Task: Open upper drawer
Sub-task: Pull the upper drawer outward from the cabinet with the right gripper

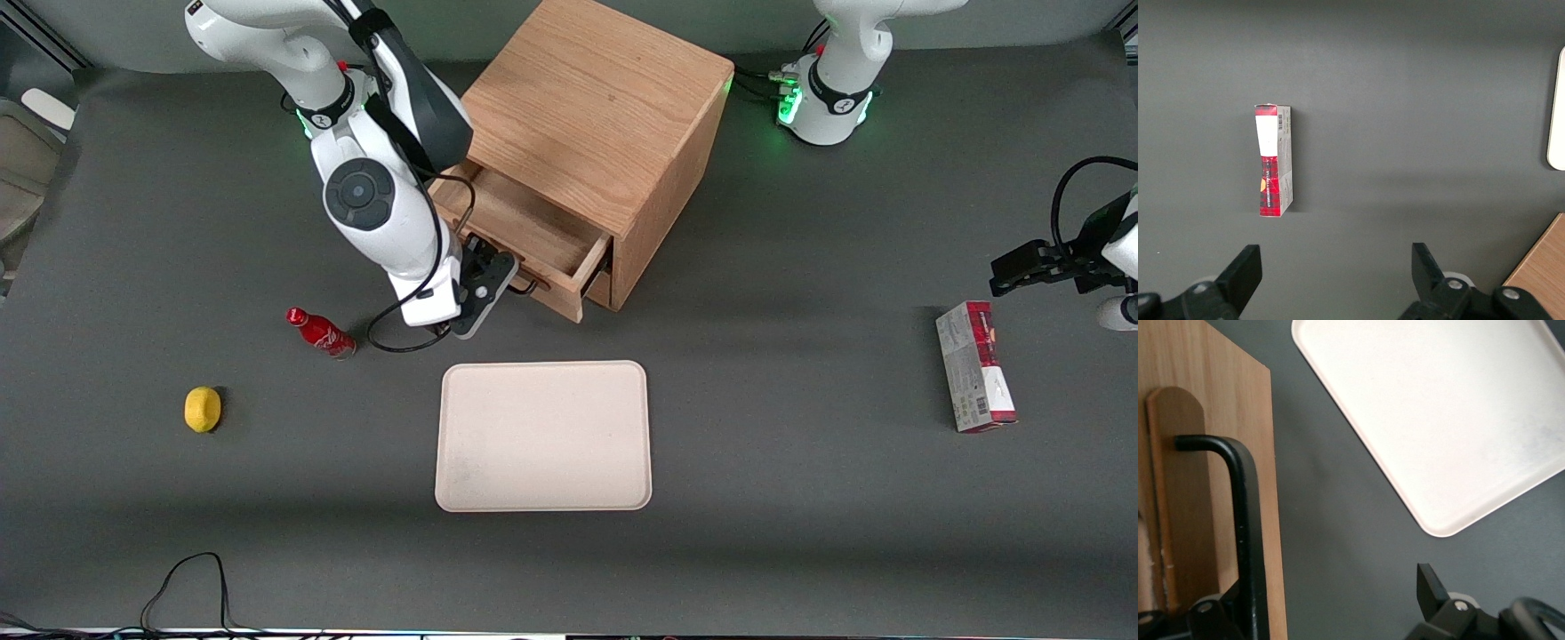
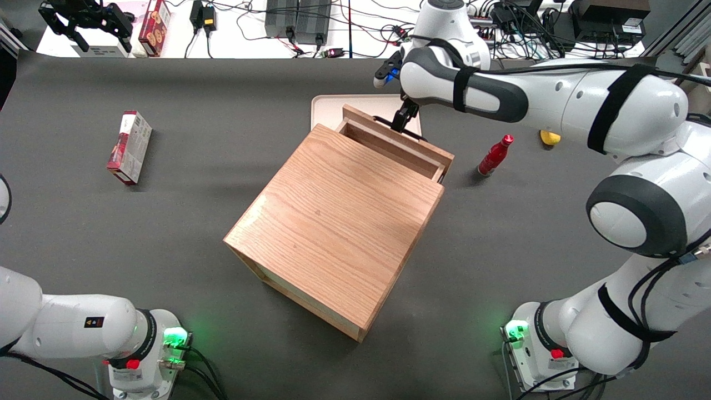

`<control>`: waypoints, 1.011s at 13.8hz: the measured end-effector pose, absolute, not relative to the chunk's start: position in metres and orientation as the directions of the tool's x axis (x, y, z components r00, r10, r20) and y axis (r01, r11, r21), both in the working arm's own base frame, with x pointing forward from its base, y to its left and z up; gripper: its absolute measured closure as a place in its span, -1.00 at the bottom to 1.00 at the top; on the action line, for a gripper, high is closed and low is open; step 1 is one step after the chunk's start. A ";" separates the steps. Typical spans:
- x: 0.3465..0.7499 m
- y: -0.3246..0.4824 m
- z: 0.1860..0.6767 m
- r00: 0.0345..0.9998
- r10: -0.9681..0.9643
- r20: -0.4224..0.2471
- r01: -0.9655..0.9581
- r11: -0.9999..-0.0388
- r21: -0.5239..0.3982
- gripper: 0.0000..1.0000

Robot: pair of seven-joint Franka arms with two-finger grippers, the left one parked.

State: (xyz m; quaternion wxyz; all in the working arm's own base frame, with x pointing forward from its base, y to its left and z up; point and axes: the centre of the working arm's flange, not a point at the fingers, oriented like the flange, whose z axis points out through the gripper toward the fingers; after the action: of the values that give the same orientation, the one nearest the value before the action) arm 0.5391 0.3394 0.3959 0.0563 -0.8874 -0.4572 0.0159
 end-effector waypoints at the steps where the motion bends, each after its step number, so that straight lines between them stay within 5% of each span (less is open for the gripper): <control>1: 0.545 0.336 0.396 0.584 0.812 0.027 0.809 -0.578 -0.112 -1.00; 14: 0.612 0.286 0.402 0.630 0.775 0.039 0.775 -0.625 -0.097 -1.00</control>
State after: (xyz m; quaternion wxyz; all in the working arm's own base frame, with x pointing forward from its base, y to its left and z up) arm 0.6123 0.2856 0.4017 0.0524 -0.9014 -0.4299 0.0034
